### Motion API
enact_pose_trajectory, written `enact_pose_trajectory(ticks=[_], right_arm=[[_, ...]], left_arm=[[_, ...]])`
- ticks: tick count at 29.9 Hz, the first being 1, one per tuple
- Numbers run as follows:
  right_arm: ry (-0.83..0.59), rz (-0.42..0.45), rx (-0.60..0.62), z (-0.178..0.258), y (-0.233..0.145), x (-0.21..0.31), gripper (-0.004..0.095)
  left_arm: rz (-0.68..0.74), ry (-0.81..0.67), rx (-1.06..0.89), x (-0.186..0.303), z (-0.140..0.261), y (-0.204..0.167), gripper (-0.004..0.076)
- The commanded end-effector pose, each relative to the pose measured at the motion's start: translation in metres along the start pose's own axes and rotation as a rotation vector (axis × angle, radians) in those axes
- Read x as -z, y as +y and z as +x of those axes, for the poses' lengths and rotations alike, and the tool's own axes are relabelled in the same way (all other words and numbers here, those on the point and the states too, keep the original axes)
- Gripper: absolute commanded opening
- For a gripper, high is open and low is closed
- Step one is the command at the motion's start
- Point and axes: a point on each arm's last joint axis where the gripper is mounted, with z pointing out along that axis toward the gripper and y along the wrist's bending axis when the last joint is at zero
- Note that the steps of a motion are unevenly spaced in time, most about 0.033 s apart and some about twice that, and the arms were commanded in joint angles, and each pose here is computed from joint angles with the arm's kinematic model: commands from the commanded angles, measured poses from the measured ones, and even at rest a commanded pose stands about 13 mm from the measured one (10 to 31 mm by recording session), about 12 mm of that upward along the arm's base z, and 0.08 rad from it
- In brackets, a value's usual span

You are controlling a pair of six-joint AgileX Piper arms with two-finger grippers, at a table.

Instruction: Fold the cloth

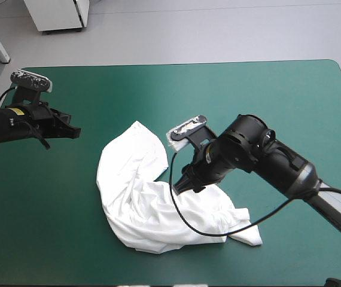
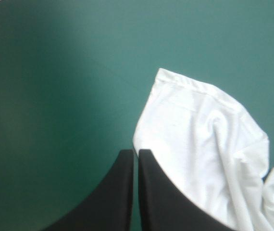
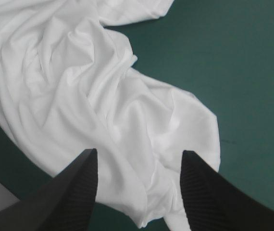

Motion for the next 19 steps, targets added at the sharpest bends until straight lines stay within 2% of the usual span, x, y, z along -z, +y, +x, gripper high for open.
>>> enact_pose_trajectory(ticks=[1, 4, 7, 11, 13, 19], right_arm=[[-0.069, 0.007, -0.052, 0.021, -0.007, 0.032, 0.0492], [-0.077, 0.003, -0.112, 0.04, -0.01, 0.041, 0.0491], [-0.075, 0.001, -0.165, 0.059, -0.013, 0.046, 0.049], [-0.08, -0.002, -0.217, 0.075, -0.016, 0.05, 0.0485], [-0.083, -0.003, -0.225, 0.076, -0.016, 0.051, 0.0475], [-0.083, -0.004, -0.233, 0.076, -0.016, 0.051, 0.0469]], left_arm=[[-0.047, -0.044, -0.018, 0.003, -0.018, 0.007, 0.0032], [-0.015, 0.033, -0.01, -0.015, -0.019, 0.012, 0.0043], [0.044, 0.138, -0.025, -0.038, -0.015, 0.009, 0.0117], [0.131, 0.231, -0.086, -0.068, -0.013, -0.007, 0.0305], [0.14, 0.242, -0.108, -0.08, -0.015, -0.013, 0.0363], [0.045, 0.284, -0.135, -0.121, -0.016, -0.024, 0.037]])
